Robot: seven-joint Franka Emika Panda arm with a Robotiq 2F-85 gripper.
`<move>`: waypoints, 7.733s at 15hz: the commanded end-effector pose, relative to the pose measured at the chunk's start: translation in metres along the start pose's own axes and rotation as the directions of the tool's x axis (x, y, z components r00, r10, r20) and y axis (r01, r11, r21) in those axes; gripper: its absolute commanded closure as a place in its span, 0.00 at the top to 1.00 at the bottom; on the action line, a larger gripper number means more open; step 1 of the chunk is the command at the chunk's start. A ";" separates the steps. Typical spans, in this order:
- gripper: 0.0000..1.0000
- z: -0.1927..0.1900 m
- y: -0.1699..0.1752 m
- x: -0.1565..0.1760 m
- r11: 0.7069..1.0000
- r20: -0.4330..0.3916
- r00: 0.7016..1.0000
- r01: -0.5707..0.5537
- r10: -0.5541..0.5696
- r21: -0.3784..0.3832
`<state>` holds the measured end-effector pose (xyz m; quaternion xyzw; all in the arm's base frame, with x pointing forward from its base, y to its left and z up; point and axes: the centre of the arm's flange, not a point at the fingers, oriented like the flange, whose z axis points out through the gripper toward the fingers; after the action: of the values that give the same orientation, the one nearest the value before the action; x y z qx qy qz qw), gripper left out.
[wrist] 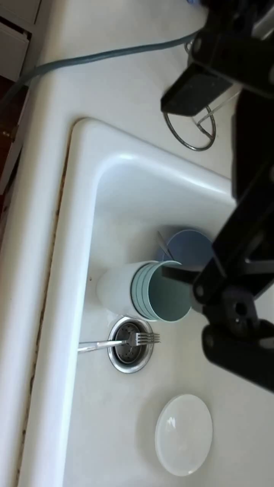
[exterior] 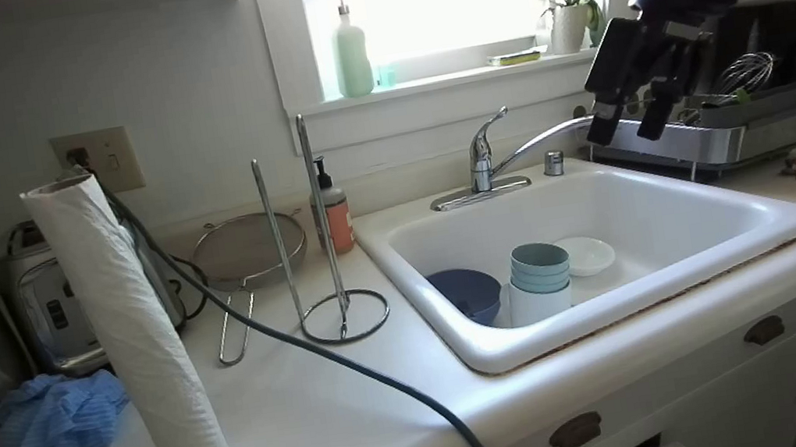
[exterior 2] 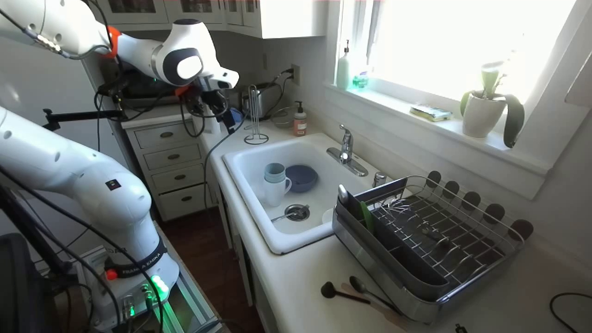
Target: Move the tap nozzle slightly to the left and open the tap using the faucet
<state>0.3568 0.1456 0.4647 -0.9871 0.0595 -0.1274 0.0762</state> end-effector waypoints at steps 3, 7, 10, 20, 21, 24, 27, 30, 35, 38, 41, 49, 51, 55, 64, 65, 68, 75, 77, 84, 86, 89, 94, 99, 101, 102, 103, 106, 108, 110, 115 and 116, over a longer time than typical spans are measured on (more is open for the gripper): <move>1.00 -0.009 0.079 0.074 0.996 0.041 0.996 0.080 -0.078 -0.048; 1.00 -0.012 0.141 0.124 0.974 -0.008 0.985 0.172 -0.175 -0.147; 1.00 -0.012 0.180 0.150 0.960 0.031 0.970 0.244 -0.242 -0.138; 1.00 0.003 0.217 0.159 0.954 0.058 0.963 0.270 -0.264 -0.130; 1.00 0.003 0.216 0.159 0.954 0.057 0.962 0.272 -0.266 -0.130; 1.00 0.003 0.216 0.159 0.954 0.057 0.962 0.272 -0.266 -0.130; 1.00 0.007 0.227 0.173 0.933 0.060 0.941 0.337 -0.332 -0.125; 1.00 0.012 0.244 0.188 0.891 0.075 0.900 0.435 -0.429 -0.132; 1.00 0.025 0.278 0.214 0.833 0.061 0.839 0.544 -0.540 -0.102; 1.00 0.035 0.293 0.227 0.816 0.027 0.821 0.569 -0.570 -0.097; 1.00 0.044 0.305 0.235 0.810 0.021 0.814 0.580 -0.580 -0.092; 1.00 0.070 0.307 0.234 0.811 0.032 0.814 0.581 -0.581 -0.062; 1.00 0.072 0.301 0.231 0.828 0.039 0.829 0.559 -0.558 -0.045; 1.00 0.070 0.280 0.222 0.863 0.051 0.862 0.504 -0.504 0.012; 1.00 0.077 0.215 0.205 0.943 0.117 0.942 0.297 -0.315 0.147; 1.00 0.078 0.209 0.204 0.953 0.120 0.951 0.268 -0.285 0.140; 1.00 0.082 0.190 0.203 0.975 0.126 0.972 0.180 -0.196 0.129; 1.00 0.086 0.173 0.211 0.999 0.088 0.995 0.040 -0.042 0.023; 1.00 0.074 0.180 0.219 0.998 0.026 0.999 0.042 -0.041 -0.043; 0.87 0.060 0.193 0.245 0.987 -0.150 0.981 0.108 -0.125 -0.121; 0.68 0.061 0.195 0.252 0.984 -0.197 0.970 0.114 -0.139 -0.136; 0.46 0.068 0.199 0.260 0.981 -0.251 0.956 0.115 -0.153 -0.156; 0.10 0.088 0.209 0.271 0.980 -0.313 0.938 0.102 -0.152 -0.171; 0.00 0.098 0.211 0.286 0.978 -0.389 0.905 0.111 -0.173 -0.176; 0.00 0.098 0.209 0.292 0.976 -0.415 0.891 0.119 -0.186 -0.182; 0.00 0.097 0.208 0.295 0.976 -0.426 0.885 0.120 -0.187 -0.180; 0.00 0.097 0.207 0.297 0.977 -0.438 0.879 0.121 -0.188 -0.176; 0.00 0.094 0.204 0.301 0.980 -0.475 0.860 0.126 -0.184 -0.151; 0.00 0.092 0.201 0.303 0.981 -0.500 0.846 0.130 -0.185 -0.143; 0.00 0.090 0.201 0.305 0.980 -0.515 0.836 0.134 -0.191 -0.146; 0.00 0.091 0.197 0.291 0.985 -0.336 0.929 0.118 -0.155 -0.129; 0.00 0.091 0.196 0.286 0.986 -0.268 0.953 0.117 -0.145 -0.118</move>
<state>0.6431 -0.0777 0.4058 -0.9428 0.0037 -0.3334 -0.0001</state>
